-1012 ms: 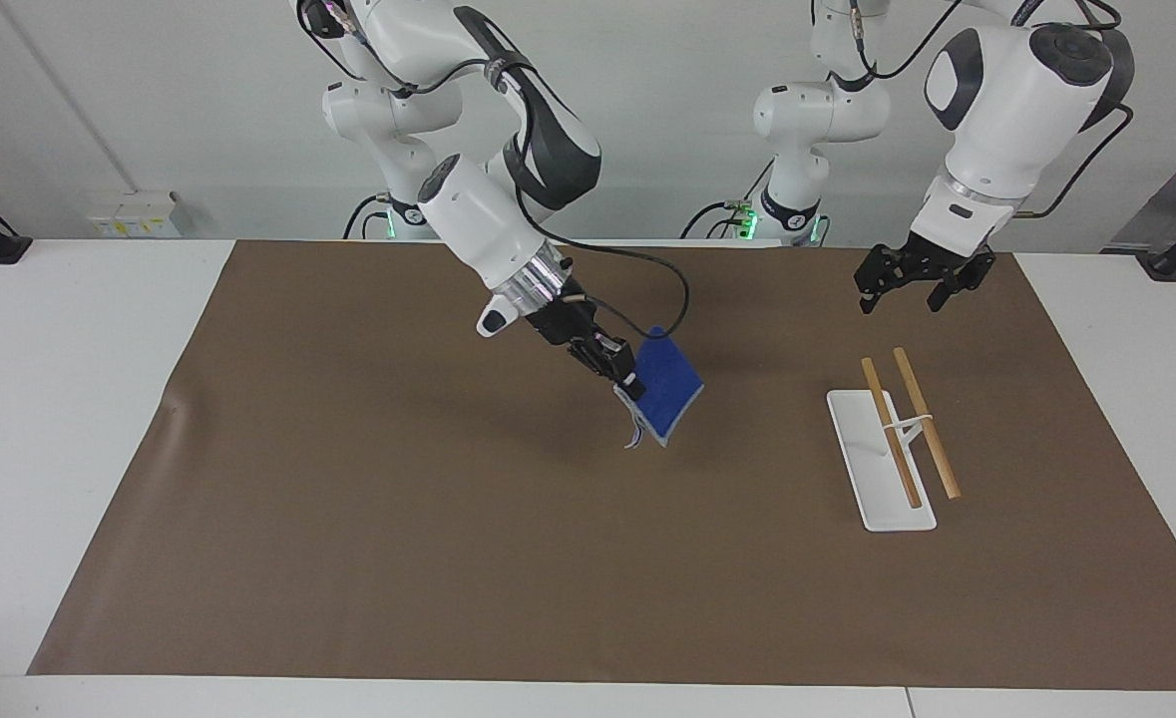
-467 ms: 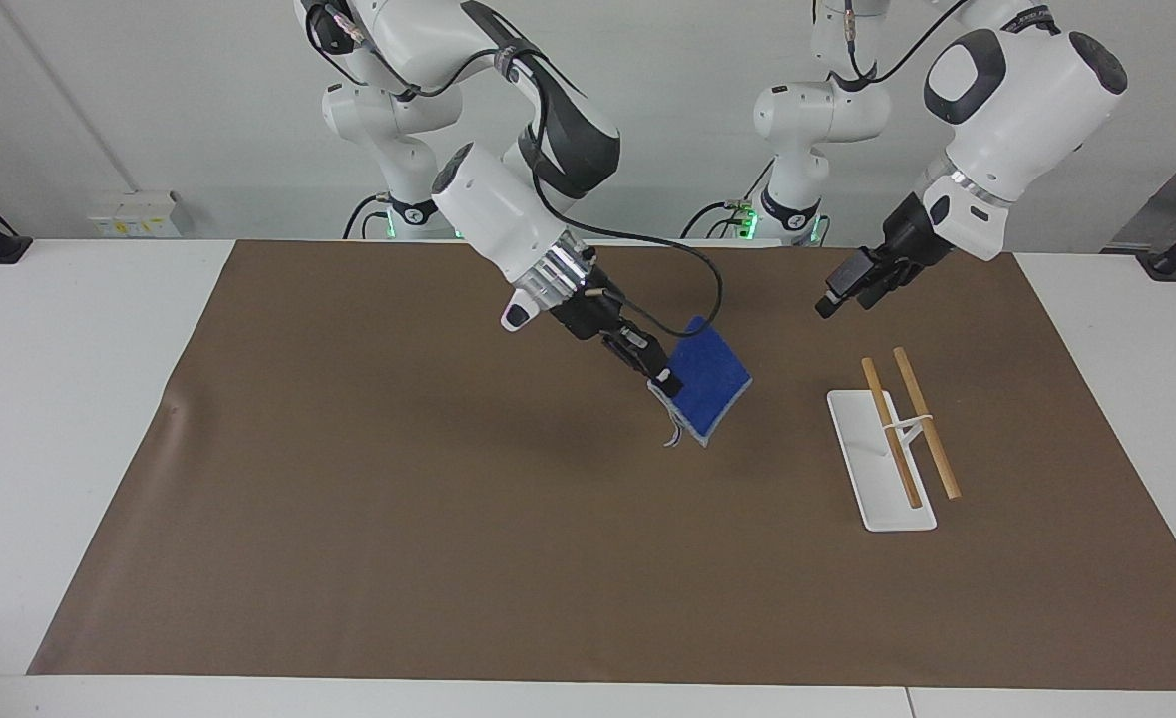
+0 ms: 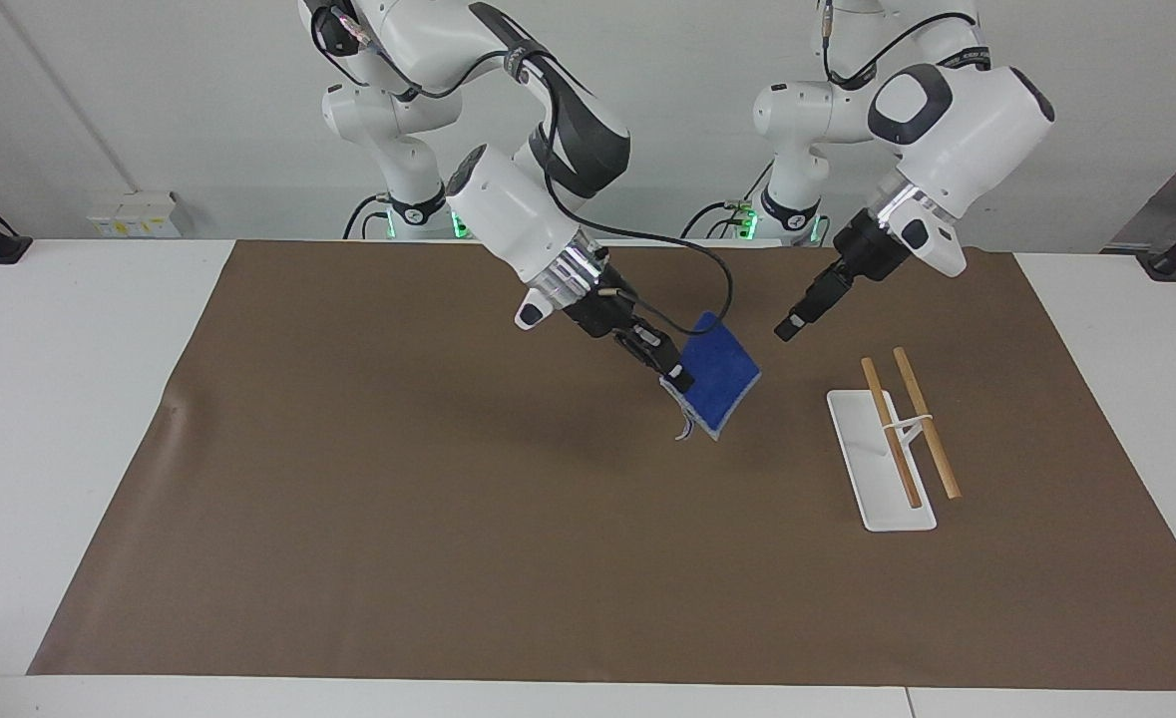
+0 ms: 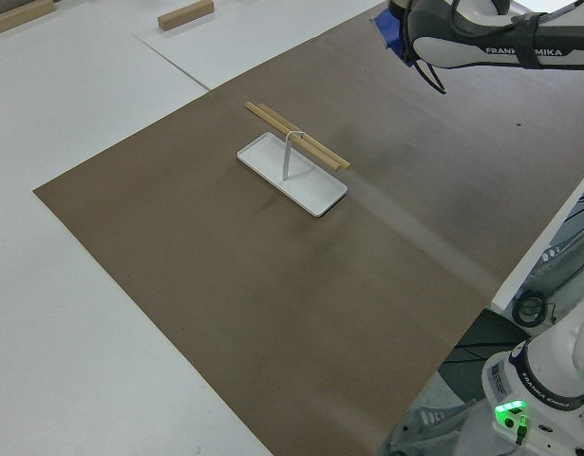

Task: Right arm passes towel to left arm to hang
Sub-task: 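Reach the left gripper to the towel held by the right gripper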

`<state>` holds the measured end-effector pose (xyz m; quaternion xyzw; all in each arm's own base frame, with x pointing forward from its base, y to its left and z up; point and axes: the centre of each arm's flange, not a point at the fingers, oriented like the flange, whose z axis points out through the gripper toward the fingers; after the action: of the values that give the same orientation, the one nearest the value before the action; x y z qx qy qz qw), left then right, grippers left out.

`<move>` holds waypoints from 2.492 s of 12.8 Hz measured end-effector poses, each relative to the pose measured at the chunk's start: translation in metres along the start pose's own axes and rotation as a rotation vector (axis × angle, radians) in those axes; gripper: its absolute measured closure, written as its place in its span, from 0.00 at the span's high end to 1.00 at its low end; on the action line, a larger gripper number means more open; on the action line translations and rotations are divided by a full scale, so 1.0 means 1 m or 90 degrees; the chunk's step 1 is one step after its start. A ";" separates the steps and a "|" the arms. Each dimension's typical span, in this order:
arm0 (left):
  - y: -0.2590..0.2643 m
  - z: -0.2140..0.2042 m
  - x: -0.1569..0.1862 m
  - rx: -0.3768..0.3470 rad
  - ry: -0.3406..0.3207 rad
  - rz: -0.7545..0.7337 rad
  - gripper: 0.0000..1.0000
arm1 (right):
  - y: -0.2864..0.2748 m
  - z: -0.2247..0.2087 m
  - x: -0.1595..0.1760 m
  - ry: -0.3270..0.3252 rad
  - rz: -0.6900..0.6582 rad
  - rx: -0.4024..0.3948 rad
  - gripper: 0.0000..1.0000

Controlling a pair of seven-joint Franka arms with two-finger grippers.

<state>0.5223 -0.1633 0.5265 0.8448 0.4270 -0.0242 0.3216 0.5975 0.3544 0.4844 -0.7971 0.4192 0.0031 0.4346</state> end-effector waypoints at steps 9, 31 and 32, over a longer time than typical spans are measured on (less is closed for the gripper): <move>-0.025 0.068 -0.029 -0.057 0.010 -0.091 1.00 | 0.000 0.001 0.000 0.000 0.001 -0.001 0.04; -0.009 0.065 -0.028 -0.157 0.035 -0.087 0.02 | -0.002 -0.002 0.005 0.003 0.003 0.003 0.04; -0.009 0.065 -0.027 -0.157 0.037 -0.076 0.02 | -0.002 -0.002 0.005 0.003 0.003 0.003 0.04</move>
<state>0.5137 -0.2155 0.4795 0.7722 0.4855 0.0334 0.4085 0.6007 0.3501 0.4851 -0.7951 0.4223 0.0013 0.4352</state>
